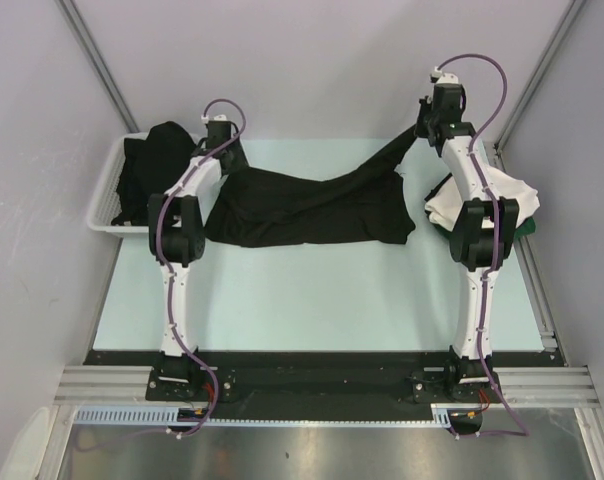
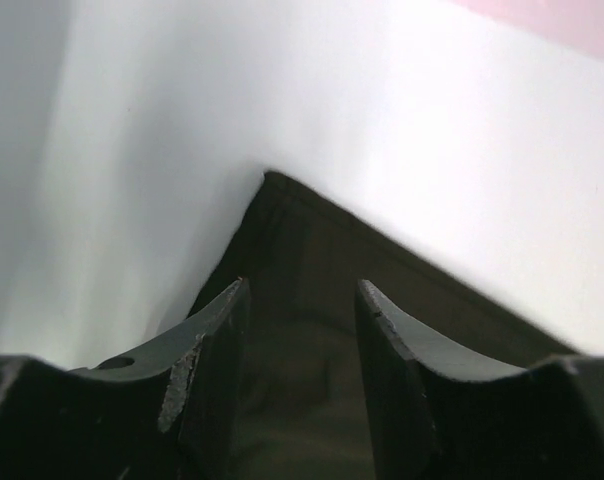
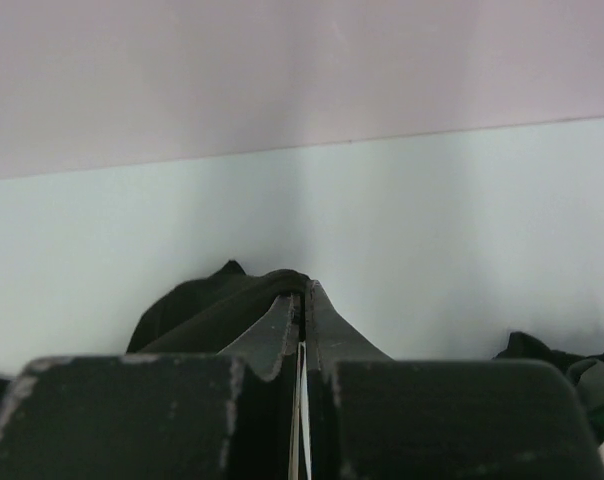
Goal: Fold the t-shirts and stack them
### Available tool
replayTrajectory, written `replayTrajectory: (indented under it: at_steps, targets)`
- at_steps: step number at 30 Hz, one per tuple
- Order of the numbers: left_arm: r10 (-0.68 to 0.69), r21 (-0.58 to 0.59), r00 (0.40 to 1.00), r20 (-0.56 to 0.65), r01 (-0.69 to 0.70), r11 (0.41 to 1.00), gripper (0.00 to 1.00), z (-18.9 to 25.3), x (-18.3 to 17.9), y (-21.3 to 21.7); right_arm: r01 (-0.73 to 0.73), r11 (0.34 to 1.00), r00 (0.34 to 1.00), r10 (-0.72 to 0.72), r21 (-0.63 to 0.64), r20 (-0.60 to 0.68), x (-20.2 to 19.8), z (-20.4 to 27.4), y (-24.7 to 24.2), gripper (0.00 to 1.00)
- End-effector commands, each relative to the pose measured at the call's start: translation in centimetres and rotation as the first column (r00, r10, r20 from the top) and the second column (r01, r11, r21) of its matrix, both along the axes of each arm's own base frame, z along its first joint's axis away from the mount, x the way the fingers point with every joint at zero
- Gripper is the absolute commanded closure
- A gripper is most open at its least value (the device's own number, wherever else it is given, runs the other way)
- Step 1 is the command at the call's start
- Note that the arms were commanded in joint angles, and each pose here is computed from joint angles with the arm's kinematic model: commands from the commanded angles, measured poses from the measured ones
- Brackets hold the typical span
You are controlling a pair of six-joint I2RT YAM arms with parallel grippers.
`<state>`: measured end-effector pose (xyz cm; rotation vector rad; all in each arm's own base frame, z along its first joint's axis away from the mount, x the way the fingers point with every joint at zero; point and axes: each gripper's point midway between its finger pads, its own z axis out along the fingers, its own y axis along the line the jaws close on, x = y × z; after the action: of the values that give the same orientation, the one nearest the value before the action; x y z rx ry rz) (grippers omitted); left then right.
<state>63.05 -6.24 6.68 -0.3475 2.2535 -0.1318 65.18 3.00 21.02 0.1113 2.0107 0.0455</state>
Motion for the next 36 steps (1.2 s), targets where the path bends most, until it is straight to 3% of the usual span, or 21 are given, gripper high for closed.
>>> replayTrajectory:
  at_steps: [1, 9, 15, 25, 36]
  targets:
    - [0.051, -0.130, 0.991, 0.121, -0.036, 0.991, 0.48, 2.3, 3.1, 0.0, -0.013, 1.000, 0.998, 0.012, 0.013, 0.066, -0.4, 3.0, 0.0, 1.00]
    - [0.102, -0.228, 0.982, 0.161, -0.063, 0.972, 0.50, 1.5, 5.1, -0.5, -0.022, 1.000, 0.998, 0.021, 0.012, 0.060, -0.9, 3.1, 0.1, 1.00]
    - [0.165, -0.203, 0.975, 0.151, -0.133, 0.970, 0.52, 0.8, 5.4, 0.6, -0.026, 1.000, 0.998, 0.025, 0.010, 0.053, -1.1, 2.9, -0.1, 1.00]
    - [0.205, -0.160, 0.957, 0.204, -0.174, 0.972, 0.53, 3.5, 5.8, 1.8, -0.019, 1.000, 0.999, 0.019, 0.015, 0.040, -1.2, 2.1, -0.4, 1.00]
    - [0.269, -0.142, 0.955, 0.122, -0.251, 0.957, 0.55, 1.2, 5.7, 2.6, -0.023, 0.999, 0.999, 0.022, 0.023, 0.046, -1.2, 2.4, -0.5, 1.00]
